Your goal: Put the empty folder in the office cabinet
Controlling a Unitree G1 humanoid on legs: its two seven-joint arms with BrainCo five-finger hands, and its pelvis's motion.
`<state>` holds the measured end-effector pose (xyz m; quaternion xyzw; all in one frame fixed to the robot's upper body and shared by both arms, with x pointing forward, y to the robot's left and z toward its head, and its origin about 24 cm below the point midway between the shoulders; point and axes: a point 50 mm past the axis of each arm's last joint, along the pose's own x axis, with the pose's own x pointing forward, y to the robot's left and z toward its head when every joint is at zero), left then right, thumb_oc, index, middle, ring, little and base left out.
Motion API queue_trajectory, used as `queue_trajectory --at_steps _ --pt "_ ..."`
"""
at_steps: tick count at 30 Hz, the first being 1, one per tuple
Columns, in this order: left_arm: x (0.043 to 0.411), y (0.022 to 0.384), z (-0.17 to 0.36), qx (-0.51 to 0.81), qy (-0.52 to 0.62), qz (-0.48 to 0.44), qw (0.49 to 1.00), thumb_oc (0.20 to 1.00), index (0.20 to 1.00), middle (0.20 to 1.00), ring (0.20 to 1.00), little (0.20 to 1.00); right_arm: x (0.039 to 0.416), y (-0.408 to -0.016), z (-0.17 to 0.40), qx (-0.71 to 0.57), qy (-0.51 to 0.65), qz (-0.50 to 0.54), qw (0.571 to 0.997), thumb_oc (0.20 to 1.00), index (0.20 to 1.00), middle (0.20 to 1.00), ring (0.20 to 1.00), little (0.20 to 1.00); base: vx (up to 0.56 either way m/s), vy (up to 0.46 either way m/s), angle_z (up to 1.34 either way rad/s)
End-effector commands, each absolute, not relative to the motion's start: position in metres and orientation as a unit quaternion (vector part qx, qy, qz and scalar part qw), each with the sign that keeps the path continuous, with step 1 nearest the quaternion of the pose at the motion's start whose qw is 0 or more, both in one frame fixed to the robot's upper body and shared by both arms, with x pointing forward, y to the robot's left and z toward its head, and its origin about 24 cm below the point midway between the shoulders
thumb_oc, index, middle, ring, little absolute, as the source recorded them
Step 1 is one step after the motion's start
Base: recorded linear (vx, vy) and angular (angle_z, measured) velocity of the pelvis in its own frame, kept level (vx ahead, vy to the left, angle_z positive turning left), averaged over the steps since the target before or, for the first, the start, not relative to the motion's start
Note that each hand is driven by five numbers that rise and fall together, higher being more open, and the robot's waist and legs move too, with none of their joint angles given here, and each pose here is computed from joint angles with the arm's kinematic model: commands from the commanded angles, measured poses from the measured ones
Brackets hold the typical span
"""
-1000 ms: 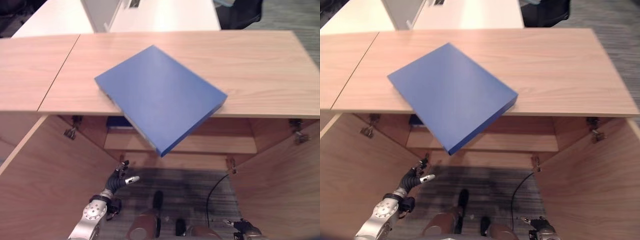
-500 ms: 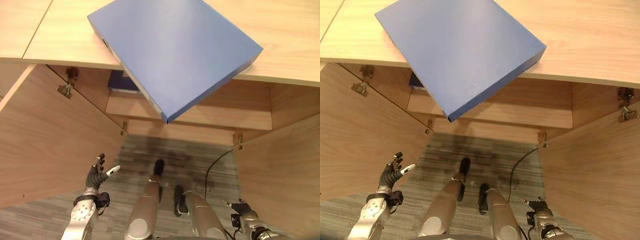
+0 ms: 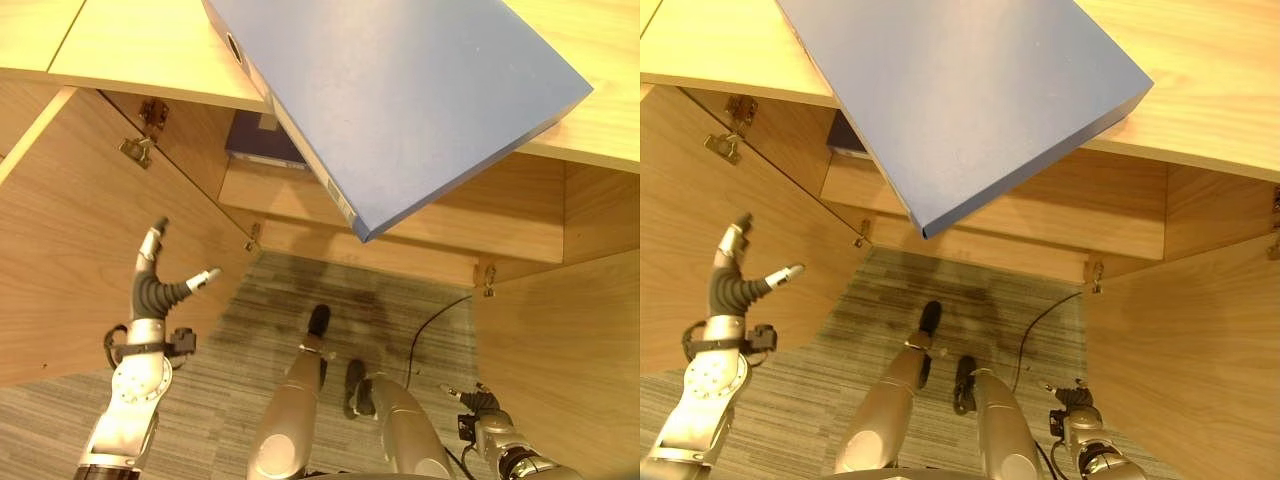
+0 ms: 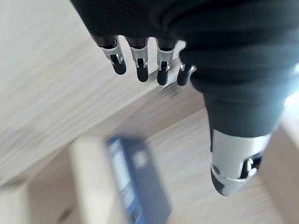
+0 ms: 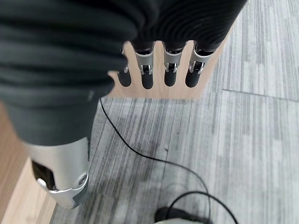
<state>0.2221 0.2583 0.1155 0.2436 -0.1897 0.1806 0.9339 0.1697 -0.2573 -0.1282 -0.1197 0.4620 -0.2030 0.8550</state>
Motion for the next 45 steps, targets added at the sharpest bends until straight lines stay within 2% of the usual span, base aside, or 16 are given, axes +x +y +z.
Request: queue_trajectory --at_steps 1,7,8,9,12,17,28,45 --pt "0.212 0.261 0.139 0.331 -0.28 0.234 0.87 1.0 1.0 1.0 1.0 1.0 0.156 -0.247 -0.136 -0.125 0.468 -0.207 0.85 1.0 1.0 1.0 1.0 1.0 0.0 -0.023 0.06" --pt "0.226 0.246 0.173 0.477 -0.381 0.2 0.766 1.0 1.0 1.0 1.0 1.0 0.173 -0.238 -0.131 -0.146 0.448 -0.187 0.862 1.0 1.0 1.0 1.0 1.0 0.01 -0.019 0.06" --pt "0.226 0.245 0.173 0.478 -0.382 0.2 0.766 1.0 1.0 1.0 1.0 1.0 0.173 -0.237 -0.131 -0.146 0.448 -0.187 0.862 1.0 1.0 1.0 1.0 1.0 0.0 0.0 0.0" --pt "0.228 0.242 0.182 0.513 -0.405 0.19 0.733 1.0 1.0 1.0 1.0 1.0 0.177 -0.236 -0.13 -0.15 0.444 -0.182 0.864 1.0 1.0 1.0 1.0 1.0 0.0 0.0 0.0" --pt "0.226 0.241 0.185 0.541 -0.42 0.194 0.703 1.0 1.0 1.0 1.0 1.0 0.179 -0.234 -0.13 -0.154 0.44 -0.181 0.866 1.0 1.0 1.0 1.0 1.0 0.01 -0.01 -0.02" --pt "0.223 0.243 0.184 0.547 -0.428 0.219 0.685 1.0 1.0 1.0 1.0 1.0 0.175 -0.234 -0.131 -0.153 0.444 -0.185 0.863 1.0 1.0 1.0 1.0 1.0 0.01 -0.011 -0.03" --pt "0.226 0.223 0.216 0.602 -0.503 0.158 0.6 1.0 1.0 1.0 1.0 1.0 0.165 -0.235 -0.136 -0.151 0.455 -0.177 0.86 1.0 1.0 1.0 1.0 1.0 0.01 -0.006 0.02" --pt "0.221 0.194 0.239 0.596 -0.569 0.1 0.557 1.0 1.0 1.0 1.0 1.0 0.157 -0.233 -0.14 -0.161 0.469 -0.161 0.853 1.0 1.0 1.0 1.0 1.0 0.0 -0.001 -0.02"
